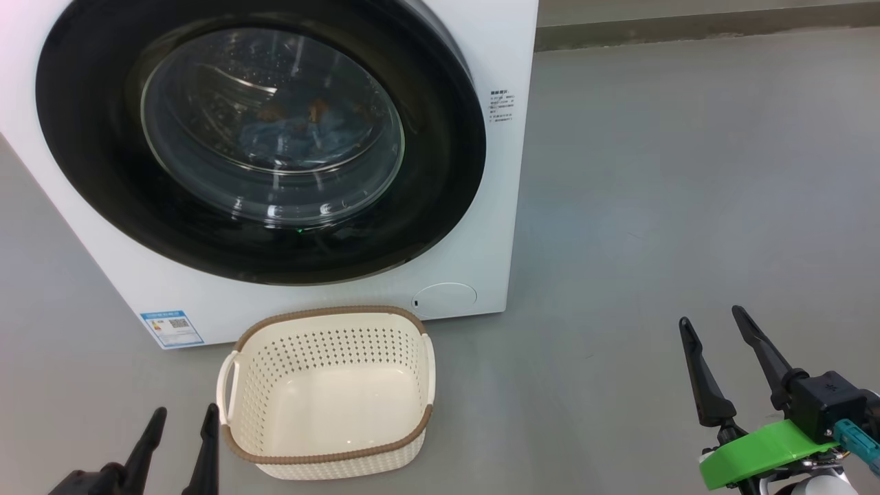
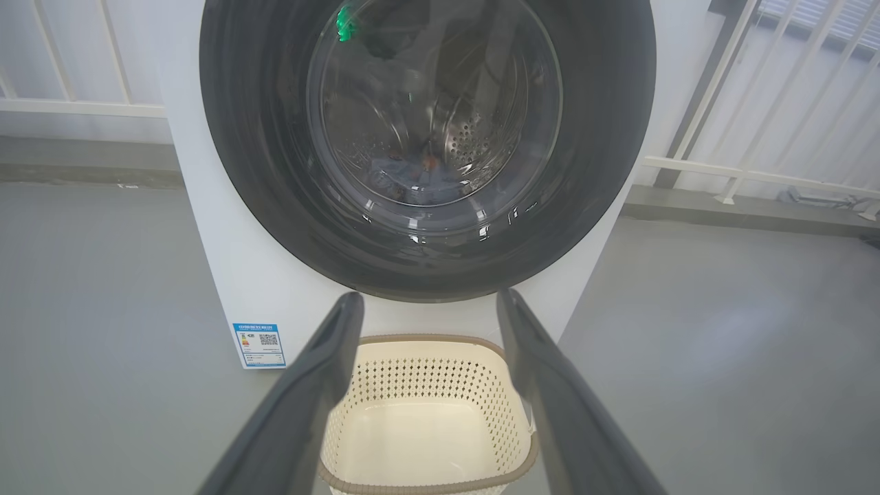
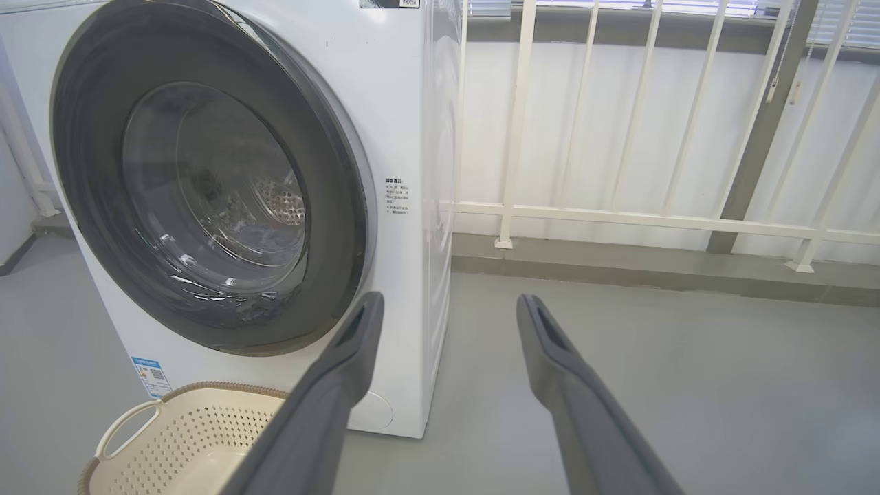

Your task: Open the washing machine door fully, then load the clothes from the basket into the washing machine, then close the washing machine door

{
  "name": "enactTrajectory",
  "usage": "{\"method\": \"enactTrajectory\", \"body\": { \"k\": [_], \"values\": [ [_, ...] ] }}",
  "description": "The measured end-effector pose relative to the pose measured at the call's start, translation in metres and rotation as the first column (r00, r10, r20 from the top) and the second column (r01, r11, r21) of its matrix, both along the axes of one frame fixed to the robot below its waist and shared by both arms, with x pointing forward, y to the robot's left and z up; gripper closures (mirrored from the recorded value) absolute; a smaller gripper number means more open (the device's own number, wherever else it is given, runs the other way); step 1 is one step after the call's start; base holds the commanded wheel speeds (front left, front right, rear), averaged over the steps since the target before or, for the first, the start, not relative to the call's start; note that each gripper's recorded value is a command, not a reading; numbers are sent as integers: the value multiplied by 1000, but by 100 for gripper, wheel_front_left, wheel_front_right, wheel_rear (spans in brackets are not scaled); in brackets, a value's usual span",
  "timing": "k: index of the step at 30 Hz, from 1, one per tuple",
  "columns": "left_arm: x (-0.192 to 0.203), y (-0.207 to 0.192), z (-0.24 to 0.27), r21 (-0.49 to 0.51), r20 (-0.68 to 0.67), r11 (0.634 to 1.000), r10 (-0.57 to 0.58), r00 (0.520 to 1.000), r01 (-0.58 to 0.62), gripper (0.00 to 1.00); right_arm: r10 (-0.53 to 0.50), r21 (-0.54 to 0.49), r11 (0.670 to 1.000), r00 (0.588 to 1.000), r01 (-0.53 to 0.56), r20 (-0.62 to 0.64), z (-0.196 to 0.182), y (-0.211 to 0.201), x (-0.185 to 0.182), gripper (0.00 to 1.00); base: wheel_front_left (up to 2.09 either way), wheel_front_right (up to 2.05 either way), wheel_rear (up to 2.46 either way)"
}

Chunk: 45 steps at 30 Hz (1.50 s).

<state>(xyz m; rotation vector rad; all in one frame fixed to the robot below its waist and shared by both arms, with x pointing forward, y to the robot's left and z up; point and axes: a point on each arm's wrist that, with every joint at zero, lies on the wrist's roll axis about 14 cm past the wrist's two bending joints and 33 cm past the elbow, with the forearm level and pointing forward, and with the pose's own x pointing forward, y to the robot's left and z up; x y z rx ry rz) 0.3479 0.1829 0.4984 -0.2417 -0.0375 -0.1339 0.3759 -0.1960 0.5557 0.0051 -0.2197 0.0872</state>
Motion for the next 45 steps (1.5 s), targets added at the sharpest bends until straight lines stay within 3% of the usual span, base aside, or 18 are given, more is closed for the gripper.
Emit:
{"method": "enactTrajectory", "body": {
  "k": [25, 26, 33, 45],
  "values": [
    [-2, 6, -4, 2, -16, 1000, 9, 1000, -9, 0, 7, 20, 1000, 1000, -7, -12, -4, 6, 3, 0, 0, 0, 0],
    [-2, 6, -5, 3, -19, 1000, 11, 1000, -11, 100, 8, 21, 1000, 1000, -7, -15, -5, 6, 3, 100, 0, 0, 0],
    [-21, -10, -43, -56, -137, 998, 5, 991, -13, 100, -3, 44, 999, 988, 10, -152, -50, 6, -9, 100, 0, 0, 0],
    [-19, -4, -47, -169, -182, 984, 31, 983, -62, 100, -5, 198, 979, 981, 44, -192, -56, 1, -9, 100, 0, 0, 0]
  ]
}}
